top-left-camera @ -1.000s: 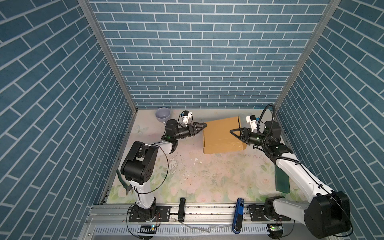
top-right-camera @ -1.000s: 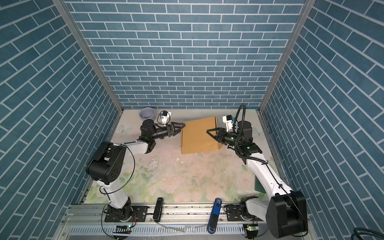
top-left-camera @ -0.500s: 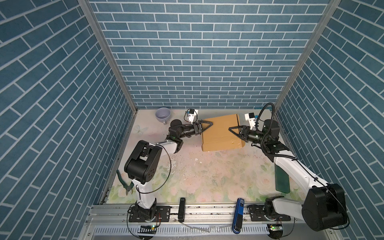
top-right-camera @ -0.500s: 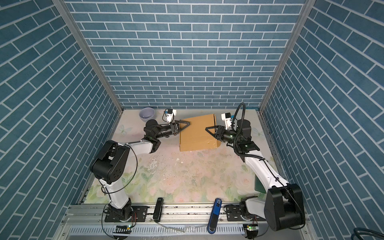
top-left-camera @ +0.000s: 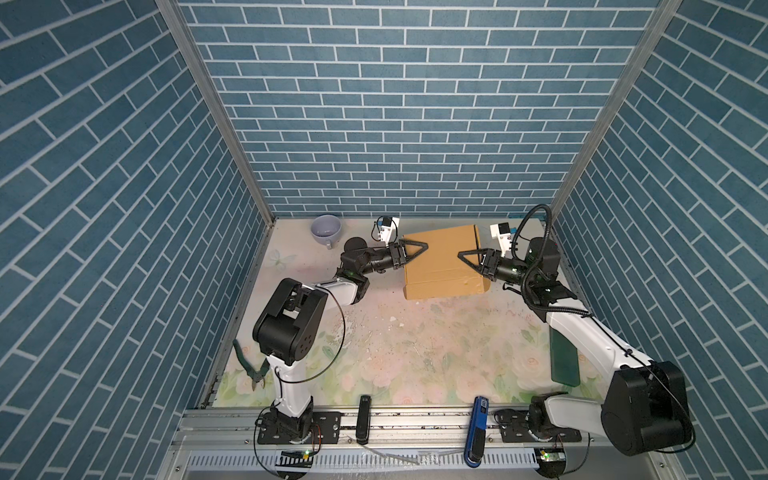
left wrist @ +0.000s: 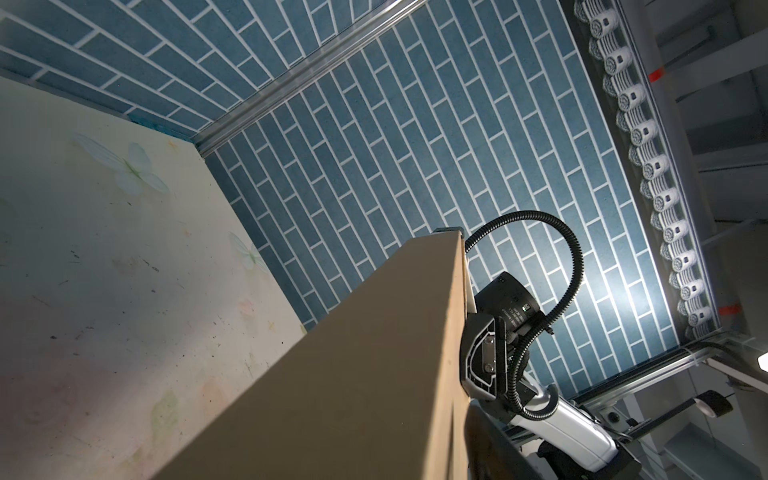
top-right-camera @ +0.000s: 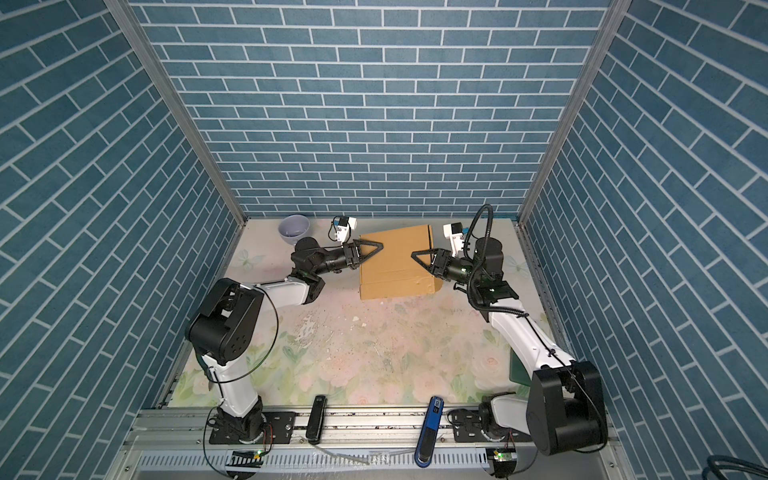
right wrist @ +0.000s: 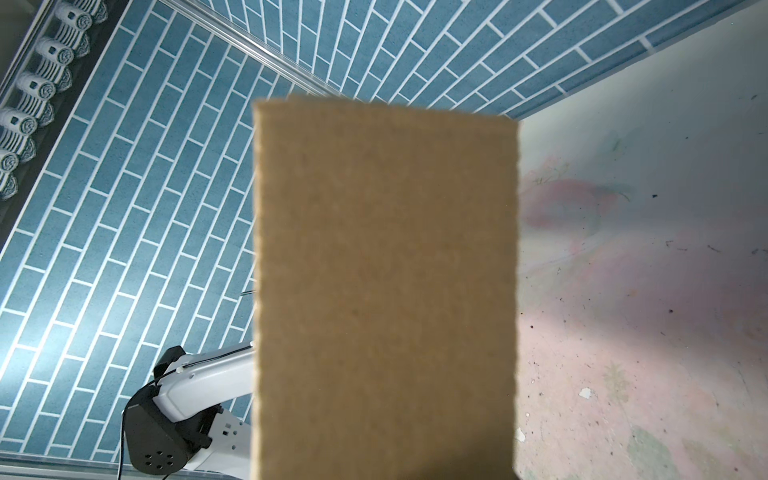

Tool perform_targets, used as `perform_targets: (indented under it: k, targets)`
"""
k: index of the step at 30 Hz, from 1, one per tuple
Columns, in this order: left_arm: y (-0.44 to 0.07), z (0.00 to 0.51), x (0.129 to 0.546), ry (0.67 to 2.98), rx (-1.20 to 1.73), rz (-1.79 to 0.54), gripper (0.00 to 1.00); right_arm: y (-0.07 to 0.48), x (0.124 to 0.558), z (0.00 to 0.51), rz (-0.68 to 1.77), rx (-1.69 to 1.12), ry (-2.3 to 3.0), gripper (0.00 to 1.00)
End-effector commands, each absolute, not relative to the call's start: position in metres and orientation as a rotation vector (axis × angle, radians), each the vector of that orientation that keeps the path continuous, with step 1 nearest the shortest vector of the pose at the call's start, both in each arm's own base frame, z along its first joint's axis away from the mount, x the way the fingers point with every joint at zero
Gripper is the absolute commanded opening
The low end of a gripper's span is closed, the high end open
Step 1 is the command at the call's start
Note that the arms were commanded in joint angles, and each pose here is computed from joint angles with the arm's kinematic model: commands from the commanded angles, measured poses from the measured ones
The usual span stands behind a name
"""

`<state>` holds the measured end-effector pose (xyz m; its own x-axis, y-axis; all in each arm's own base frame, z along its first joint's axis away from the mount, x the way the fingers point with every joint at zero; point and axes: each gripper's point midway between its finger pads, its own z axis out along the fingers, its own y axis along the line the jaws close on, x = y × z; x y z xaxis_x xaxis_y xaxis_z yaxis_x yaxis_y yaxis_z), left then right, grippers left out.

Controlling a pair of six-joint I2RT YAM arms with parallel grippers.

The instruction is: Fold the paper box

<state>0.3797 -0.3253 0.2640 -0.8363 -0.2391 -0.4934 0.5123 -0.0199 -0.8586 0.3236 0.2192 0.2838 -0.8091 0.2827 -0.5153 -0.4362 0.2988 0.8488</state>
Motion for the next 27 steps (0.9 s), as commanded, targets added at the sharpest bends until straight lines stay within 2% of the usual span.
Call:
perform_targets:
  k: [1,7,13,16,19,22,25,27]
  targets:
    - [-0.335,0.285,0.369,1.67,0.403,-1.92,0.62,0.222,0.33,0.296,1.574,-0.134,1.953,0.11]
    - [-0.335,0.288,0.37,1.661,0.396,-1.926,0.53,0.222,0.329,0.295,1.573,-0.135,1.955,0.12]
    - [-0.334,0.298,0.368,1.626,0.408,-1.94,0.54,0.222,0.33,0.291,1.58,-0.122,1.966,0.12]
    - [-0.334,0.303,0.366,1.606,0.423,-1.949,0.48,0.223,0.333,0.291,1.593,-0.119,1.966,0.11]
    - [-0.333,0.307,0.363,1.587,0.429,-1.963,0.37,0.223,0.335,0.291,1.594,-0.112,1.964,0.11]
    - [-0.333,0.307,0.363,1.587,0.427,-1.964,0.35,0.223,0.337,0.291,1.589,-0.103,1.965,0.12]
    - [-0.332,0.307,0.363,1.585,0.423,-1.968,0.29,0.223,0.337,0.292,1.588,-0.102,1.964,0.16]
    - [-0.331,0.308,0.365,1.583,0.411,-1.971,0.26,0.223,0.337,0.293,1.586,-0.103,1.963,0.25]
